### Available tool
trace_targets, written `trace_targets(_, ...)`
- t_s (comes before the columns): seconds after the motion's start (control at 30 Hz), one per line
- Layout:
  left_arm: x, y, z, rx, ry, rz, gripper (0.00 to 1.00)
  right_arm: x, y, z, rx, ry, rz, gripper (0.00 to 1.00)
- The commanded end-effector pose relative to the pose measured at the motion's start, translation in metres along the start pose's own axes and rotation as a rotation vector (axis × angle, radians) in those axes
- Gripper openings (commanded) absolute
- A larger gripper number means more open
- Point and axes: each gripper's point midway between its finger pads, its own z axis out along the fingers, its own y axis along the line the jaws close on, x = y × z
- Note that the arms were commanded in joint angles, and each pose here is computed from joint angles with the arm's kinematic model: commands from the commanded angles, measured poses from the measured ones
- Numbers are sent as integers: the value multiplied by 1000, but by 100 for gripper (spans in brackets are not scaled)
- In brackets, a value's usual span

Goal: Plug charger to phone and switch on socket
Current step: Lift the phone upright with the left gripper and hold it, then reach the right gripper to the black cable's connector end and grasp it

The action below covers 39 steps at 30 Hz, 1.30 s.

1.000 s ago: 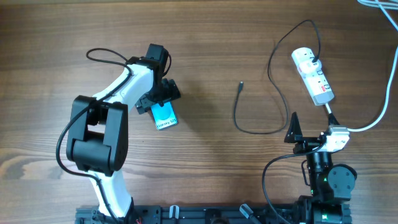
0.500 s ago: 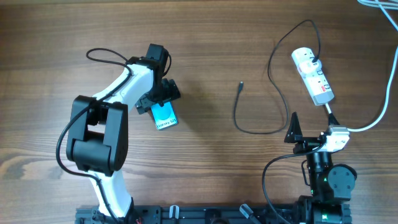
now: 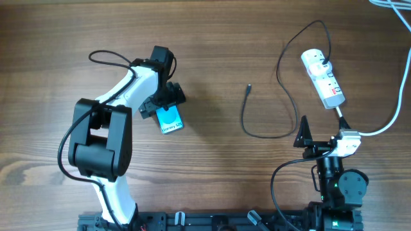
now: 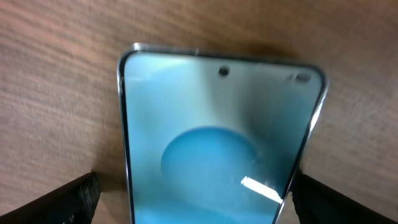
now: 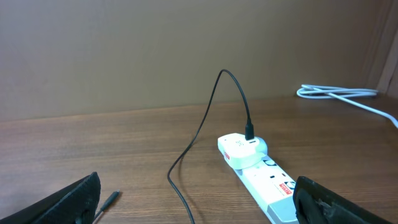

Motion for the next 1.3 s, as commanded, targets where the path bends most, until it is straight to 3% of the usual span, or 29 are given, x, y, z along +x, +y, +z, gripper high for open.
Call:
trace_targets(0.0, 31, 19, 25, -67, 131, 0, 100, -2, -4, 0, 19, -9, 11, 100)
trace_targets(0.13, 38, 13, 24, -31, 170, -4, 99, -2, -4, 0, 19, -9, 11, 100)
trace_targets(0.3, 37, 9, 24, -30, 156, 8, 80, -2, -4, 0, 19, -9, 11, 100)
trace_targets(0.47, 34, 11, 25, -39, 141, 9, 78, -2, -4, 0, 19, -9, 11, 100)
trace_targets(0.6, 32, 13, 25, -50, 130, 9, 68, -2, -4, 0, 19, -9, 11, 100)
trace_targets(1.0, 27, 9, 21, -30, 105, 5, 64, -3, -3, 0, 17, -15, 16, 100)
trace_targets(1.13, 25, 8, 8, -14, 85, 6, 64, -2, -1, 0, 4, -11, 161, 100)
trace_targets(1.27, 24, 7, -5, 3, 64, 9, 65, -2, 0, 0, -4, -10, 453, 100)
